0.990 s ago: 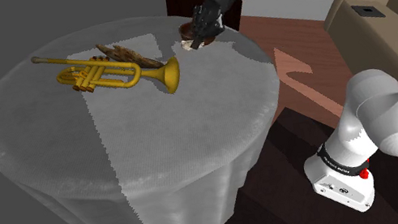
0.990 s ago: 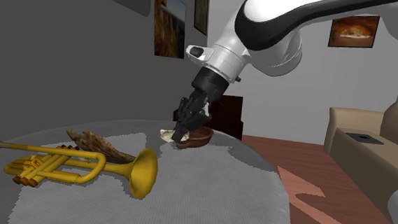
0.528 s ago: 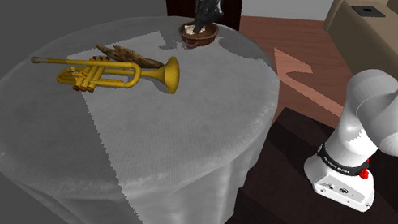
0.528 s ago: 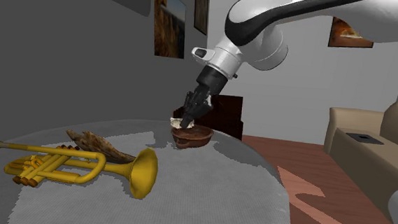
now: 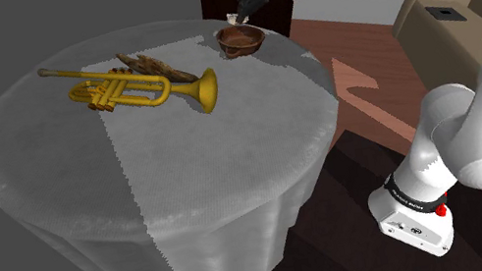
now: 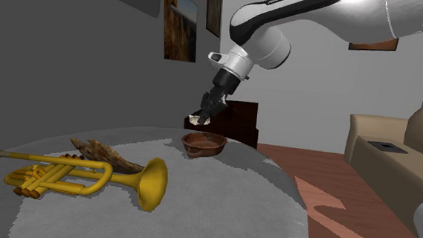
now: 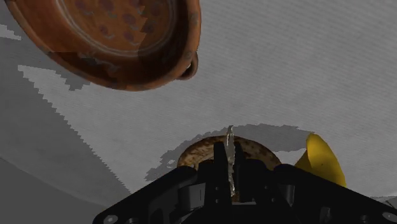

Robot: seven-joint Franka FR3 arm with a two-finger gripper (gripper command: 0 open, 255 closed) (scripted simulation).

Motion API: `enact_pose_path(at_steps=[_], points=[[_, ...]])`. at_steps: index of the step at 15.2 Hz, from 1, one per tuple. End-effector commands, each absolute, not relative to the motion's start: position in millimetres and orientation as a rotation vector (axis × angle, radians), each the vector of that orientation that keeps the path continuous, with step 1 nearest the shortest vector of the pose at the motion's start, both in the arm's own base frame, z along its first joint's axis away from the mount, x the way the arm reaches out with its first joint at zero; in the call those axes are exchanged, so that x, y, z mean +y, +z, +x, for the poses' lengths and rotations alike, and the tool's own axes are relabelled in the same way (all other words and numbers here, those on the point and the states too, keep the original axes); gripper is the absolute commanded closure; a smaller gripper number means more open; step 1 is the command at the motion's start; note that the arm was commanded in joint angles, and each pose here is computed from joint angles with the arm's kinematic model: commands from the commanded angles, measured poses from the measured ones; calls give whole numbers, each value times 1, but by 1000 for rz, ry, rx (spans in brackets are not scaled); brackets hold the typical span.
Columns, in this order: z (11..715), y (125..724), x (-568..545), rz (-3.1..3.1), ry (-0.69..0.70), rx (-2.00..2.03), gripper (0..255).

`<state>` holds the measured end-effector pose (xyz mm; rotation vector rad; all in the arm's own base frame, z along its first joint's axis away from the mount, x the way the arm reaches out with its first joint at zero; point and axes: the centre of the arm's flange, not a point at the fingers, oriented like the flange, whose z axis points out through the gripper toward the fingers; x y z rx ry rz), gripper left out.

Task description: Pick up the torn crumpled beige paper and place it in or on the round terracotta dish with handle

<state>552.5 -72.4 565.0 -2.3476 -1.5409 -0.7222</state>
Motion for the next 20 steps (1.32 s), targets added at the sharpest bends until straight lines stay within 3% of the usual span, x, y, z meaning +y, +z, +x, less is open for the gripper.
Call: enact_pose_path(at_steps=[1, 9, 20], points=[[569, 566, -96, -2346, -723, -1545, 255], [631, 569, -181, -2346, -723, -1545, 255], [631, 511, -181, -2346, -723, -1545, 255]])
